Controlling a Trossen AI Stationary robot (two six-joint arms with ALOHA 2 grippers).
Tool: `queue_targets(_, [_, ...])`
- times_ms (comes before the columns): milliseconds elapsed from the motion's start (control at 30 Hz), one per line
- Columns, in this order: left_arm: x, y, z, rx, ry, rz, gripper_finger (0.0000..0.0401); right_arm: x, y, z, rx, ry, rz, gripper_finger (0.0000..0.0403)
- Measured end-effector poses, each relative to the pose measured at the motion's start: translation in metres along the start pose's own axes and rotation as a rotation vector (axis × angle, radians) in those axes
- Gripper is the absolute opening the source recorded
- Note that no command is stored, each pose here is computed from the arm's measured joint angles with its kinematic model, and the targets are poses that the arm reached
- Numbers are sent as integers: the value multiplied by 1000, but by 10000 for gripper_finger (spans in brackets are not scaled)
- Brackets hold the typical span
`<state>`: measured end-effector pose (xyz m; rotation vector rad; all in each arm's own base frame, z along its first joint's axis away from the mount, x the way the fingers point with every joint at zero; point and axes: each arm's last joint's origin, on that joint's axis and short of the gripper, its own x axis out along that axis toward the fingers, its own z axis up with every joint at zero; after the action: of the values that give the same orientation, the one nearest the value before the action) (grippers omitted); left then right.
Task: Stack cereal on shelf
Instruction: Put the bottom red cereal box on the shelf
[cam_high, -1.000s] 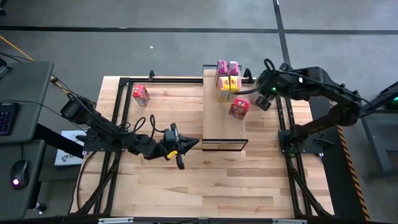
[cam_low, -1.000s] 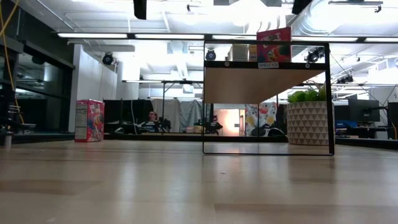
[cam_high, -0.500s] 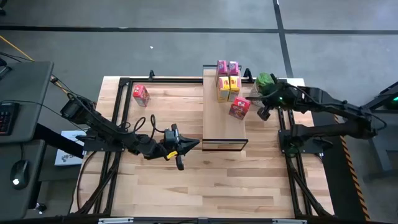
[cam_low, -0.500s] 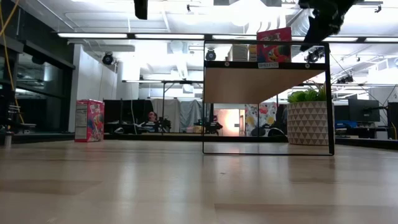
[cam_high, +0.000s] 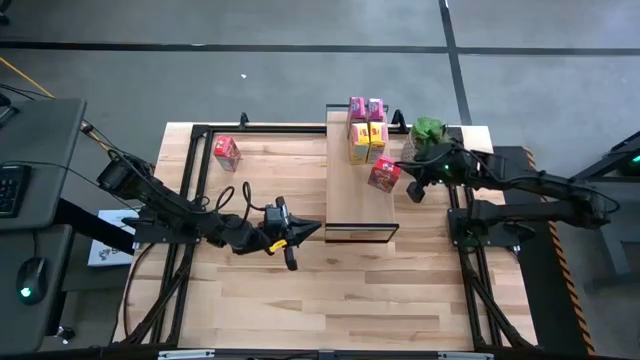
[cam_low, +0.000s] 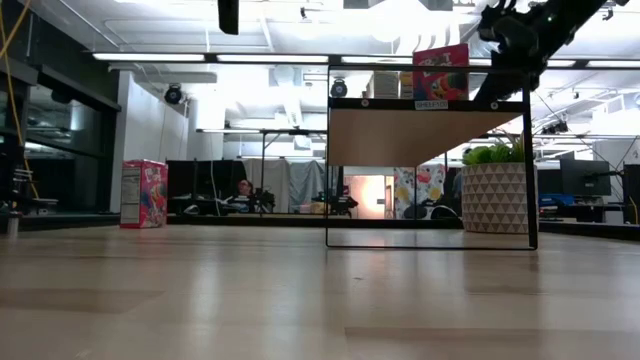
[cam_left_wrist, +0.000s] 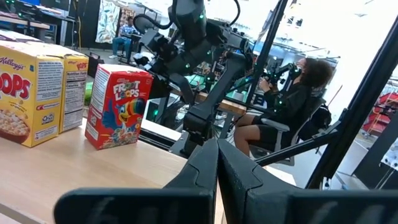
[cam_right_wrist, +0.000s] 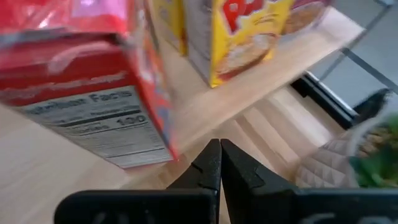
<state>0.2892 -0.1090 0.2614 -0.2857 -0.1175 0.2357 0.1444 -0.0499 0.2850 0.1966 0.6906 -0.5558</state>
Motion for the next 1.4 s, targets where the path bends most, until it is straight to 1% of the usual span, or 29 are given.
queue_targets(67, [0,0,0,0,0,0,0,3,2,-2,-1,-10,24,0])
queue_targets(233, [0,0,0,0,0,0,0,8,6,-3,-7,-48,42,0])
queue_targets(367, [0,0,0,0,0,0,0,7,10,-2,-16,-59,62,0])
queue_targets(633, [0,0,0,1,0,0,0,4,21,-5,16,-46,146,0])
queue_targets(900, [0,0,0,1,0,0,0,1,32,-8,20,-40,197,0])
queue_targets(1133, [0,0,0,1,0,0,0,-2,39,-7,7,-72,238,0])
queue_targets(1300, [0,0,0,1,0,0,0,-2,40,-7,-1,-73,241,0])
queue_targets(1400, [0,0,0,1,0,0,0,-2,38,-11,-35,-38,197,0])
